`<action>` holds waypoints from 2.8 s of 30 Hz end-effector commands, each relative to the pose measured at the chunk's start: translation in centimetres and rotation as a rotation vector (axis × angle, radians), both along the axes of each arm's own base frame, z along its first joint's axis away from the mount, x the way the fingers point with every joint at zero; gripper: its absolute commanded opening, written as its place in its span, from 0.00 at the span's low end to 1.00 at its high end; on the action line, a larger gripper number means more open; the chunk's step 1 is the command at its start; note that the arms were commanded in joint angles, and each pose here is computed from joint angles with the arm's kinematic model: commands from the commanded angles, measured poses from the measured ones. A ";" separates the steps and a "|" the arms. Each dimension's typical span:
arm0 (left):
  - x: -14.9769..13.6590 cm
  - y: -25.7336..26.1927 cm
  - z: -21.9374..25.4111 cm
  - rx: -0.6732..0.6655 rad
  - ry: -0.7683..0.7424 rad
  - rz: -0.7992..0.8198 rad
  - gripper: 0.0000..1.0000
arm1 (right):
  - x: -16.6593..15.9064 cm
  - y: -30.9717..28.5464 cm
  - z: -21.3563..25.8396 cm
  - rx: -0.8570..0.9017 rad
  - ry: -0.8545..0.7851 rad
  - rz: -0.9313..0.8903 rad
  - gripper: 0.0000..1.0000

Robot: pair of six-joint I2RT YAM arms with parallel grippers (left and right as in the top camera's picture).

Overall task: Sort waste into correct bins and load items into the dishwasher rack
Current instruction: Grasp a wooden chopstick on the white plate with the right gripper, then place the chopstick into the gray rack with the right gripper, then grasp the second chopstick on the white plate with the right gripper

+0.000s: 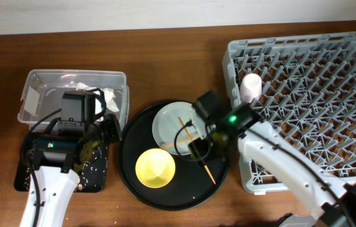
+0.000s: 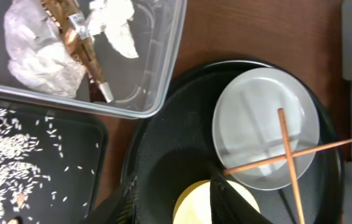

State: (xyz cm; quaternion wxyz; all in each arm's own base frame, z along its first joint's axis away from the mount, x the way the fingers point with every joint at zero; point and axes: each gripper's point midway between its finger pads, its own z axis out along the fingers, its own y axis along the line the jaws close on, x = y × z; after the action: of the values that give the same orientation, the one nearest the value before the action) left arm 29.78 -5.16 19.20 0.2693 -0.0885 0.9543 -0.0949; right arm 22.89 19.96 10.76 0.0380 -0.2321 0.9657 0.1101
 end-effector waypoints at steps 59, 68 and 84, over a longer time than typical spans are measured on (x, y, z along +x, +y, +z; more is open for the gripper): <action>0.0 0.7 -0.1 0.023 0.003 0.030 0.99 | 14.9 -19.5 7.2 -0.261 -0.418 -0.324 0.04; 0.0 0.7 -0.1 0.023 0.004 0.030 0.99 | 16.8 -25.1 2.3 -0.238 -0.322 -0.374 0.04; 0.0 0.7 -0.1 0.023 0.004 0.030 0.99 | 15.3 -13.3 7.2 0.455 -0.101 -0.351 0.79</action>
State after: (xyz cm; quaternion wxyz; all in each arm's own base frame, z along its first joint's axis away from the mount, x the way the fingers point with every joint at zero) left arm 29.66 -4.68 19.06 0.2677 -0.0980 0.9549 -0.0830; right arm 38.64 -1.10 14.18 0.1513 -0.0281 0.9817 0.1118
